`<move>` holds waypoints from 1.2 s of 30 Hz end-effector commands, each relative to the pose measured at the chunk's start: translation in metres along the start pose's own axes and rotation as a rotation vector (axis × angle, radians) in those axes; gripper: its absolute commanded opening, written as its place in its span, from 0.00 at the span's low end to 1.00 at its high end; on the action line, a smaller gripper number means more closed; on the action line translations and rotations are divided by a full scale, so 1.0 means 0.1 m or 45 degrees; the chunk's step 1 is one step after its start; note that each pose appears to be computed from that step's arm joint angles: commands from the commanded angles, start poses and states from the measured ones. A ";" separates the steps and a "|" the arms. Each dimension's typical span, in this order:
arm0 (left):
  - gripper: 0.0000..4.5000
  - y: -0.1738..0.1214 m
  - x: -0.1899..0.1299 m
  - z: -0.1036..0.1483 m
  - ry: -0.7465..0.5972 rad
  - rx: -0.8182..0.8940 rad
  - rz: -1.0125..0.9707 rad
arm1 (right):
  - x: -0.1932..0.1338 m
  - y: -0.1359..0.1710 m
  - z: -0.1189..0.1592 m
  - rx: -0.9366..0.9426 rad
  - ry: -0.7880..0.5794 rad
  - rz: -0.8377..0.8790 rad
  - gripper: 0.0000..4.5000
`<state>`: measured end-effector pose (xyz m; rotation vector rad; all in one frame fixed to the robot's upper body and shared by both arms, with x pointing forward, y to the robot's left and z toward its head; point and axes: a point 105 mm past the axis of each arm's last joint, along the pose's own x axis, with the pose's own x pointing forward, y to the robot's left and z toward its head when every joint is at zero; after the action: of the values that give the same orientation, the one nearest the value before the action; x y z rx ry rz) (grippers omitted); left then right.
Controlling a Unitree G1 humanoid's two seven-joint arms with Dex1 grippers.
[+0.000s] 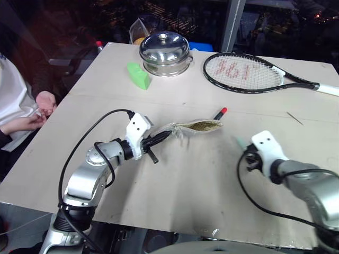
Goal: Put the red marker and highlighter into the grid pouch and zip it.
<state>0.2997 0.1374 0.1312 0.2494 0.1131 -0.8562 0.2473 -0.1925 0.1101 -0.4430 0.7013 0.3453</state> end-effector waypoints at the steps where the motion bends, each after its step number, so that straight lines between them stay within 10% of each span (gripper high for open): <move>1: 0.00 0.00 0.01 0.08 -0.037 0.030 -0.012 | -0.29 0.21 0.35 -0.266 -0.242 0.208 0.05; 28: 0.00 -0.21 0.18 0.28 -0.090 0.087 -0.126 | 0.21 0.79 1.76 -1.885 -0.665 0.028 0.05; 36: 0.00 -0.07 0.03 0.17 -0.064 -0.018 0.002 | 0.14 0.60 1.87 -1.507 -0.755 0.199 0.85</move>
<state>0.2985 0.1210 0.1342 0.2289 0.1109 -0.8879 0.3321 -0.0357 0.1851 -1.4736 -0.1262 1.0310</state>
